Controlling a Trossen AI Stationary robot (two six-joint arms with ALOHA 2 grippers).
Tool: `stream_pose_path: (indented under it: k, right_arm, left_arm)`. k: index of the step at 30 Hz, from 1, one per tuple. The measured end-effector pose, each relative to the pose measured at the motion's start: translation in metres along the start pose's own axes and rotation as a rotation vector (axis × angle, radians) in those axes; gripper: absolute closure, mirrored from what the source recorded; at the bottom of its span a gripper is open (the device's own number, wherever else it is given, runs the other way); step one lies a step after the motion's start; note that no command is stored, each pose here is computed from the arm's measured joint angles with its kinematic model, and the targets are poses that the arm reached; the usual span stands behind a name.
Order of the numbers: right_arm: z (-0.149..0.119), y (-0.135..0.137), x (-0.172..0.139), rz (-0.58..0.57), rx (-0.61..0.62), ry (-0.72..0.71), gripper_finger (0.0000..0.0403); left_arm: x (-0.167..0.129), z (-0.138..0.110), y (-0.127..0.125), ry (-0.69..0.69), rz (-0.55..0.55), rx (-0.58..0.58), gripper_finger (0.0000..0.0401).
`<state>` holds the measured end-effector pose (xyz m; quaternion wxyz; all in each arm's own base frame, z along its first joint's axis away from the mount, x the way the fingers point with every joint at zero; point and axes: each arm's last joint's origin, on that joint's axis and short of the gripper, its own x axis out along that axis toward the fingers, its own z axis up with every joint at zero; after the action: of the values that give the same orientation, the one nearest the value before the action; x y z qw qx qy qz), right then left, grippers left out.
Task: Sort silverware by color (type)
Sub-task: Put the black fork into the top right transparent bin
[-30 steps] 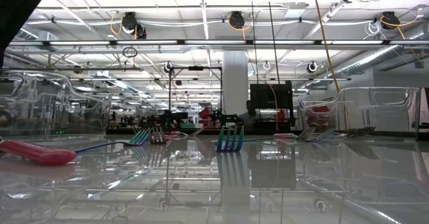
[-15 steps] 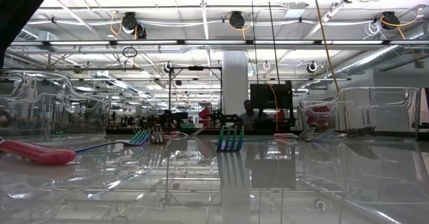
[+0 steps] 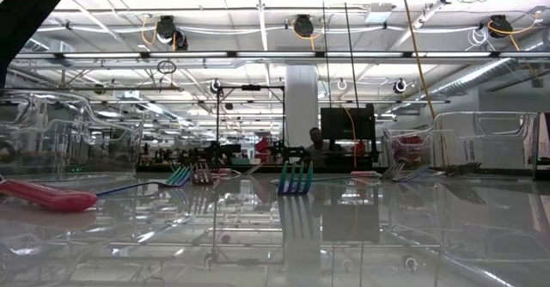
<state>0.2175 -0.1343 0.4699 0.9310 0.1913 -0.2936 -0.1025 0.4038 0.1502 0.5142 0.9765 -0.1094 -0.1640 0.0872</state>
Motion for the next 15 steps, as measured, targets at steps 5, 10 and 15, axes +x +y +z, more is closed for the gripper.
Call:
stream_pose_path:
  k: [5,10,15]
  right_arm:
    - [0.0000,0.0000,0.0000,-0.001,-0.002,0.000,0.0386]
    - [-0.0005,-0.0004,0.0000,-0.007,0.005,0.005,0.0349]
    - [0.0003,0.0003,-0.0020,-0.019,0.014,0.016,0.0301]
  left_arm:
    - [0.0000,0.0000,-0.0002,0.002,-0.008,-0.026,0.0398]
    - [-0.0004,-0.0008,0.0004,0.015,-0.003,-0.025,0.0399]
    - [-0.0013,-0.0011,0.0024,0.036,-0.010,-0.043,0.0400]
